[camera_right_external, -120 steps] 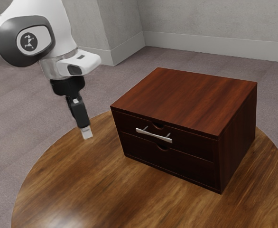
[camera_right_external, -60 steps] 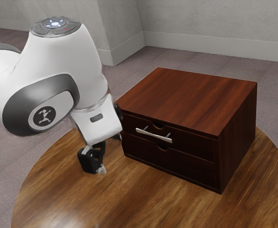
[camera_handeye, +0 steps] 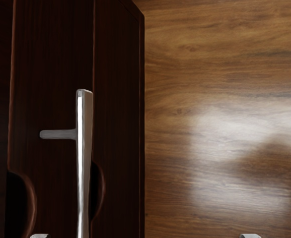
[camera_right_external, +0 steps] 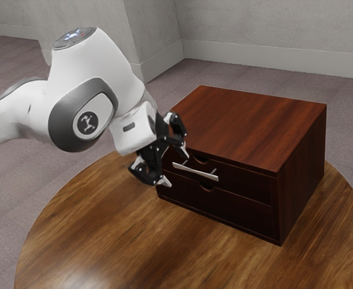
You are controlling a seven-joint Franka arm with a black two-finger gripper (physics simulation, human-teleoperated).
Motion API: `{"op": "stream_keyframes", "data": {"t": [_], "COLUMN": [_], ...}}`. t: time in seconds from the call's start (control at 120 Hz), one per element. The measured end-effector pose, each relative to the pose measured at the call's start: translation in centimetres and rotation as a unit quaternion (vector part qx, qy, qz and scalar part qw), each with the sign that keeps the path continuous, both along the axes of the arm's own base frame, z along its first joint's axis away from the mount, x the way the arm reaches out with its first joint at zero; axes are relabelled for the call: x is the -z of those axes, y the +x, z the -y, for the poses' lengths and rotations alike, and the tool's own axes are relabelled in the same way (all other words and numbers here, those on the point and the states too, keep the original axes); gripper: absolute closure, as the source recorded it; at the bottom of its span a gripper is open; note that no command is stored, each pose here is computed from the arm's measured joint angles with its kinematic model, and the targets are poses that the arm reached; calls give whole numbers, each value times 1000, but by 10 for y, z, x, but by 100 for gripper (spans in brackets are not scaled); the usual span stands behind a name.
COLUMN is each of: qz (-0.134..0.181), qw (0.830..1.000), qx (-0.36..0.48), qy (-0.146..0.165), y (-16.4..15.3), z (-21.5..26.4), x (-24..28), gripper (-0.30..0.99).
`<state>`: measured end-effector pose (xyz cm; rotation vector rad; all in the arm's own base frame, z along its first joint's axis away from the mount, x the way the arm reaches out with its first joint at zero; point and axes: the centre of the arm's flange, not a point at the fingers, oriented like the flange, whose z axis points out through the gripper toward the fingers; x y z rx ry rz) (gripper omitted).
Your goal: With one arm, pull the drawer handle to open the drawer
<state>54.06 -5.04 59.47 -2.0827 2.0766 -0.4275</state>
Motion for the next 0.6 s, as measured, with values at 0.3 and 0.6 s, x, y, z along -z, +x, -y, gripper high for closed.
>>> {"op": "stream_keyframes", "data": {"t": [0.3,0.6], "qz": [22,15], "qw": [999,998], "qx": [38,63], "qy": [1,8], "y": [23,21], "z": [-9,1], "x": [17,36], "gripper": [51,70]}}
